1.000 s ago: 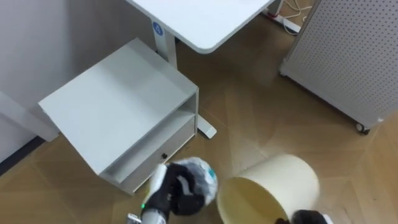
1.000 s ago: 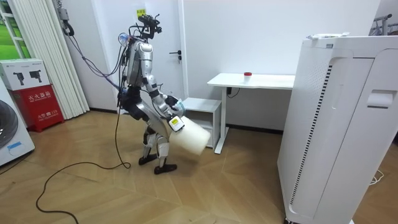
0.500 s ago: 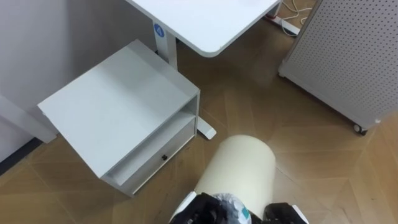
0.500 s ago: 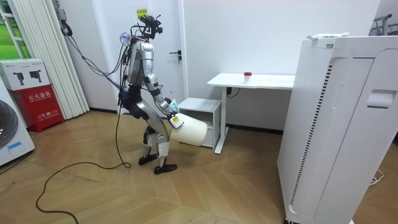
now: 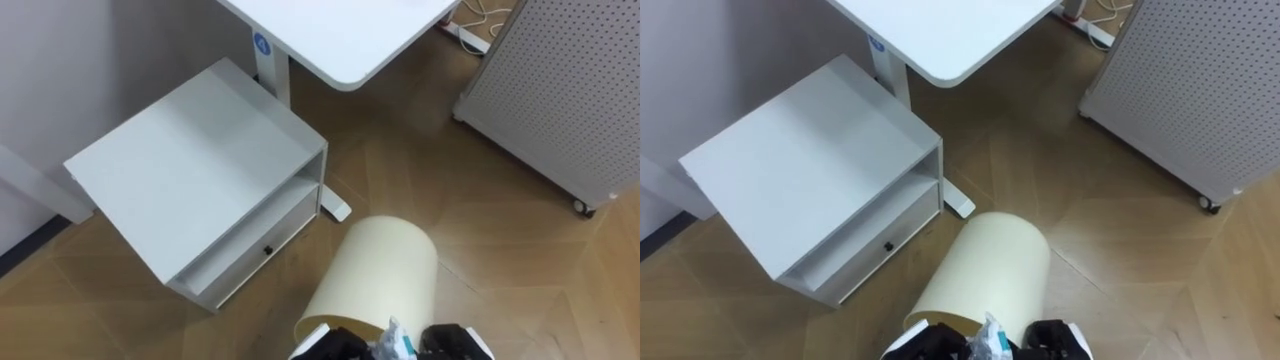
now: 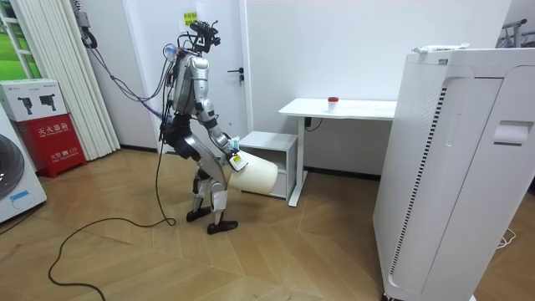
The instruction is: Pick garbage
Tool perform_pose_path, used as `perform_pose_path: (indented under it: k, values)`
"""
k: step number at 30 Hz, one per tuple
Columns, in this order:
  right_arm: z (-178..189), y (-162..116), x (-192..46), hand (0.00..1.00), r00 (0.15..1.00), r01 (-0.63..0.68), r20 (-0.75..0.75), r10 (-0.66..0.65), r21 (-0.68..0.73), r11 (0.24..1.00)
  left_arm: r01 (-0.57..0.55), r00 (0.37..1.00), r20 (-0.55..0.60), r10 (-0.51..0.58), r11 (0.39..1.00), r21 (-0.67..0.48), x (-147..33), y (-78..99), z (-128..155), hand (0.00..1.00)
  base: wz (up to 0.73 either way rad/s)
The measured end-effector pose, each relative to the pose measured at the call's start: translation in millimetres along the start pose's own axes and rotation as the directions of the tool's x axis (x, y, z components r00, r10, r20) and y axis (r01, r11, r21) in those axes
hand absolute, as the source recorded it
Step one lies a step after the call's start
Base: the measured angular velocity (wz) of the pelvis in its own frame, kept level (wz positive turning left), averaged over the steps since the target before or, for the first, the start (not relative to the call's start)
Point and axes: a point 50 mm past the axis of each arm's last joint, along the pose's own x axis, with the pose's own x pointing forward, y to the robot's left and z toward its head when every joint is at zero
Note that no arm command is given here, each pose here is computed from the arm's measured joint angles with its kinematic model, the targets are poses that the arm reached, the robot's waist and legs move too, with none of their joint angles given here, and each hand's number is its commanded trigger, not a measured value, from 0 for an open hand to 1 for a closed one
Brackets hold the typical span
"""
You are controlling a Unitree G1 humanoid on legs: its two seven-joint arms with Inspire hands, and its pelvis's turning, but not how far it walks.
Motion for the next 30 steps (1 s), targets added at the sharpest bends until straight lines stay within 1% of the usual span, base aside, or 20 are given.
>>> perform_pose_path:
  k: [6,8,10,14,17,21,23,25,28,30]
  values:
    - [0.1,0.0,0.0,1.0,1.0,-0.009,0.0,0.009,0.004,1.0,0.0,1.0,-0.003,0.0,1.0,-0.001,-0.5,-0.4,-0.9,1.0,0.0]
    - [-0.5,-0.1,-0.3,1.0,1.0,-0.008,-0.002,0.008,0.041,0.999,-0.001,1.0,0.0,0.001,1.0,0.0,-0.6,0.2,-0.3,1.0,0.0]
    - [-1.9,-0.6,-1.0,1.0,1.0,0.002,-0.007,-0.001,0.11,0.994,-0.003,1.0,0.009,0.003,1.0,0.004,-0.7,1.5,1.5,1.0,0.0]
    - [-3.3,5.5,-5.7,1.0,0.999,-0.038,0.023,0.033,0.239,0.97,-0.027,0.999,0.025,0.028,0.999,-0.025,-5.4,1.8,0.7,1.0,-0.03]
    - [0.8,5.9,-5.7,1.0,0.998,-0.058,0.048,0.046,0.305,0.95,-0.064,0.997,0.046,0.066,0.997,-0.043,-7.7,7.7,3.5,1.0,-0.01]
    - [2.3,7.7,-6.6,1.0,0.995,-0.098,0.069,0.079,0.351,0.931,-0.105,0.991,0.083,0.109,0.993,-0.048,-8.6,13.7,10.7,1.0,0.0]
    - [3.0,8.8,-7.5,1.0,0.993,-0.113,0.083,0.087,0.4,0.91,-0.127,0.987,0.089,0.131,0.99,-0.055,-8.9,15.9,11.7,1.0,0.0]
    - [6.3,8.9,-8.0,1.0,0.99,-0.132,0.107,0.091,0.485,0.865,-0.163,0.982,0.089,0.167,0.985,-0.053,-10.8,21.9,11.1,1.0,0.0]
    - [11.2,6.6,-8.0,1.0,0.987,-0.149,0.137,0.084,0.576,0.804,-0.21,0.973,0.085,0.214,0.976,-0.049,-13.4,28.5,9.5,1.0,0.07]
    - [11.4,5.2,-8.9,1.0,0.986,-0.152,0.143,0.082,0.59,0.793,-0.233,0.967,0.095,0.237,0.971,-0.049,-14.1,30.6,10.4,1.0,0.02]
